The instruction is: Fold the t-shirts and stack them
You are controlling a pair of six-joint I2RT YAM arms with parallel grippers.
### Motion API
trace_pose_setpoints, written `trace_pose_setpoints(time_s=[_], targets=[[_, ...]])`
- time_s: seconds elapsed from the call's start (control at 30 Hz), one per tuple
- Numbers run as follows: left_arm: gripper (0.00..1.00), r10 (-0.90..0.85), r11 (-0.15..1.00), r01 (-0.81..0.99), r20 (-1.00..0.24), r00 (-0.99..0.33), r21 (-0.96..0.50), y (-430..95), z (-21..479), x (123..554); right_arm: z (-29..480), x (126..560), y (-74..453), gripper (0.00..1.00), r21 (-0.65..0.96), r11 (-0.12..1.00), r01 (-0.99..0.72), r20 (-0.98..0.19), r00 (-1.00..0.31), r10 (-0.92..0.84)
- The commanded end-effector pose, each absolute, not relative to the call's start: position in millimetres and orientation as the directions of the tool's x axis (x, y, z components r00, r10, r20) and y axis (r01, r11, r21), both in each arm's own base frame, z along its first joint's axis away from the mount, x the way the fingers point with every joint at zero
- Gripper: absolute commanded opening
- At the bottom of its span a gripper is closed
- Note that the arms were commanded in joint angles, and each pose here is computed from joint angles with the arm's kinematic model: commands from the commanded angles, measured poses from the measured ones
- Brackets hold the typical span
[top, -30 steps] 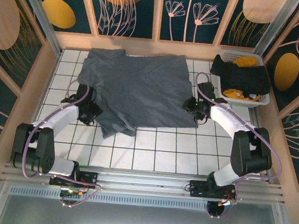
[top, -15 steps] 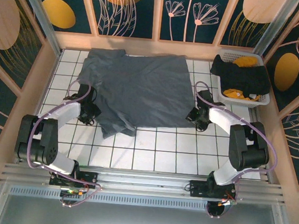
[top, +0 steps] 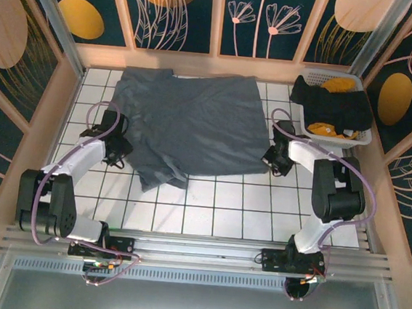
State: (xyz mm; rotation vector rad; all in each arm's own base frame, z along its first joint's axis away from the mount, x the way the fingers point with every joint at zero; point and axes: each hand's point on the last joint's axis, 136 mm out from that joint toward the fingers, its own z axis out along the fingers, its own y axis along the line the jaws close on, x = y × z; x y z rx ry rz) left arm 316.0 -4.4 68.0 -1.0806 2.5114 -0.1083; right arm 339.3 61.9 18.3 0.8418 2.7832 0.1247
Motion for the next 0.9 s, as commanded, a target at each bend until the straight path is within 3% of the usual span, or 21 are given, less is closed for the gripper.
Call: trace_pose_setpoints(time_s=[0.0, 0.27, 0.63, 0.77, 0.87], targets=[[0.44, -0.676, 0.726, -0.664, -0.360, -0.642, -0.180, 5, 68, 329, 32, 354, 13, 0.00, 0.088, 0.785, 0.613, -0.296, -0.736, 0.608], [0.39, -0.658, 0.752, -0.619, -0.309, -0.686, -0.227, -11, 50, 349, 57, 378, -10, 0.00, 0.052, 0.809, 0.585, -0.342, -0.751, 0.565], [0.40, -0.684, 0.729, -0.650, -0.215, -0.697, -0.214, -17, 29, 306, 73, 382, -6, 0.00, 0.082, 0.809, 0.582, -0.345, -0.745, 0.572], [0.33, -0.663, 0.747, -0.644, -0.256, -0.703, -0.165, -8, 26, 316, 68, 377, 4, 0.00, 0.084, 0.816, 0.572, -0.327, -0.758, 0.565], [0.20, -0.628, 0.768, -0.627, -0.343, -0.698, -0.130, 4, 32, 342, 65, 373, 11, 0.00, 0.083, 0.820, 0.566, -0.321, -0.764, 0.559]])
